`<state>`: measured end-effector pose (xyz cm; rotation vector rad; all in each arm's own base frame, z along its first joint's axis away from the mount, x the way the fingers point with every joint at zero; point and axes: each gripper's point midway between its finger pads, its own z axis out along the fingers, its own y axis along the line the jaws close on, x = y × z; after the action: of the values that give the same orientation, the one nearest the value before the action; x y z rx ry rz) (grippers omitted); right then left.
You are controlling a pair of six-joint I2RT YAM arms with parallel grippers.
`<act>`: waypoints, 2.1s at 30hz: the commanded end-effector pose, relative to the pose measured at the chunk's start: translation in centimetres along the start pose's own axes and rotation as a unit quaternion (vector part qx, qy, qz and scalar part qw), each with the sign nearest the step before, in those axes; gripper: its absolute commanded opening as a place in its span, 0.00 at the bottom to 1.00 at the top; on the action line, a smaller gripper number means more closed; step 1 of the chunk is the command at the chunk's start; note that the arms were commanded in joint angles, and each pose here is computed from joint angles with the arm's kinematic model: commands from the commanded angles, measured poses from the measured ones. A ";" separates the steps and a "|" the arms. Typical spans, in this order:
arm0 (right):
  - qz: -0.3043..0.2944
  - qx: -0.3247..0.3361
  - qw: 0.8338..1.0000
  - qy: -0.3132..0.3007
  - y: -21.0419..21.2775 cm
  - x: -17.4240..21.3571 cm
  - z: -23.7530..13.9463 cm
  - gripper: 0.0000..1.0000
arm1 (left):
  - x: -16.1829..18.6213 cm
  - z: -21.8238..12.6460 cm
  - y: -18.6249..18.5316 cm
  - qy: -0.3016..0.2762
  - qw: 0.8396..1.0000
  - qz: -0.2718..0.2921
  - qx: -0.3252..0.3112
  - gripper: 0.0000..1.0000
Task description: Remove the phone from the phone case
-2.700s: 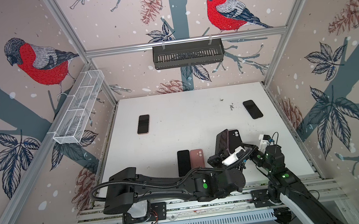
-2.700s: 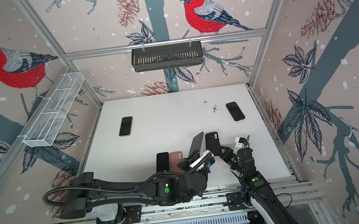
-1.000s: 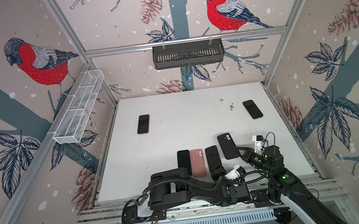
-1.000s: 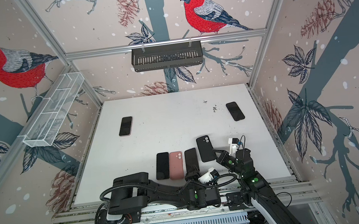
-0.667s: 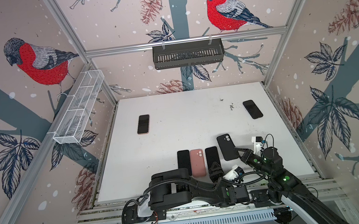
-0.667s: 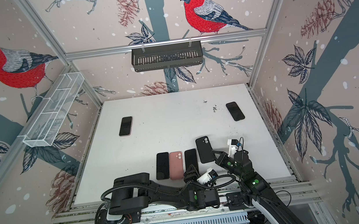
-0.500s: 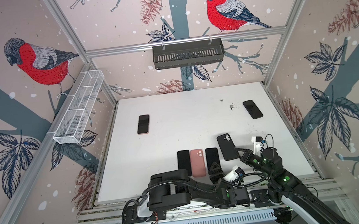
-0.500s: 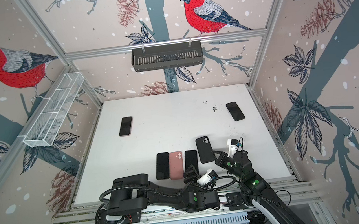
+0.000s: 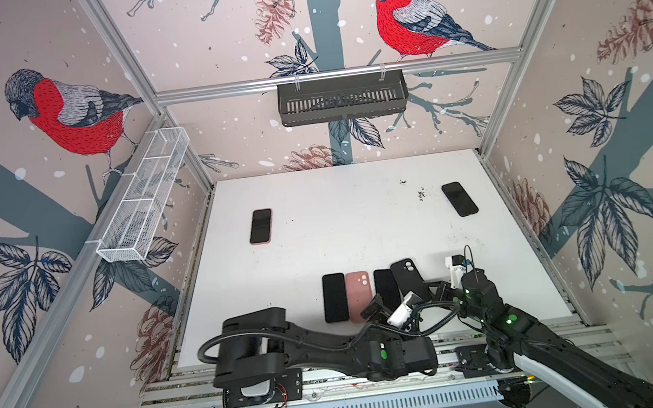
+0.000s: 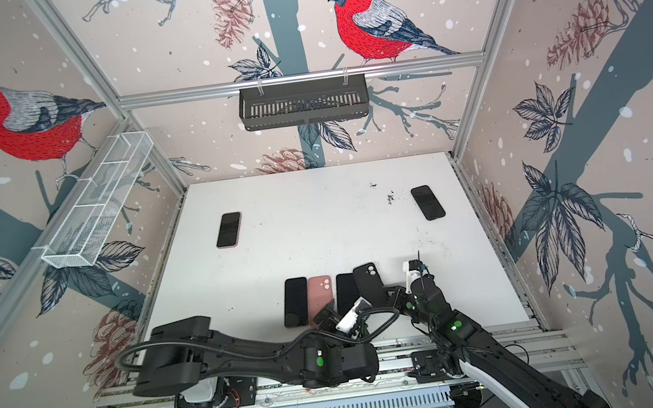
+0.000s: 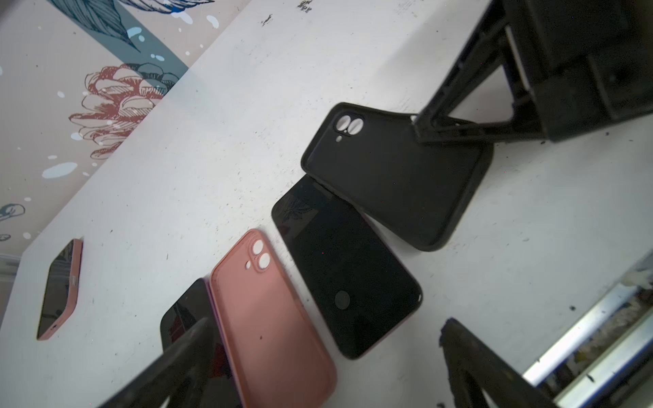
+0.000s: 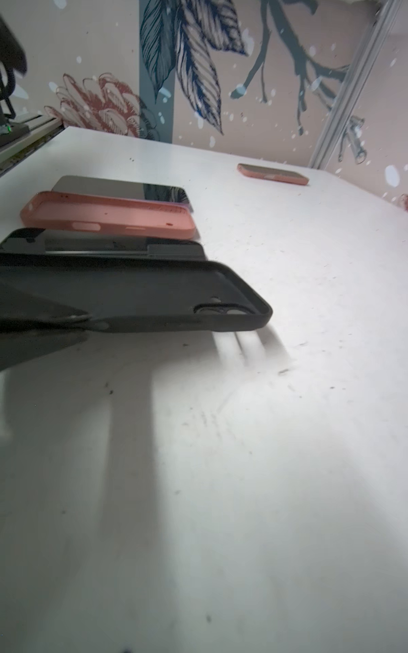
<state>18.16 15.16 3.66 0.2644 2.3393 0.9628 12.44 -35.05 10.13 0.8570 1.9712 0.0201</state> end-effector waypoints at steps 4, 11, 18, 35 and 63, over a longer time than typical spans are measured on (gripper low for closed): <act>-0.014 0.089 0.995 0.050 -3.6 3.0 -0.1 0.00 | 0.2 -2.3 2.9 -0.013 0.992 -0.123 0.024 0.99; 0.028 0.119 0.993 0.004 -4.7 2.4 -1.1 0.00 | 0.1 -4.5 5.9 -0.029 0.980 -0.191 0.040 0.99; 0.069 0.107 0.991 -0.032 -4.9 1.7 -1.4 0.00 | 0.0 -5.8 7.5 -0.042 0.969 -0.235 0.063 0.99; 0.073 0.179 0.980 -0.048 -6.1 2.2 -1.6 0.00 | -0.4 -7.0 9.4 -0.060 0.958 -0.271 0.067 0.99; -0.043 0.150 0.988 -0.001 -1.5 4.7 0.5 0.00 | -1.5 -8.6 10.8 -0.101 0.939 -0.312 0.103 0.99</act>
<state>16.45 15.29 1.39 0.4716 2.3410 0.5836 12.03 -24.57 18.59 0.3477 2.0172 -0.6038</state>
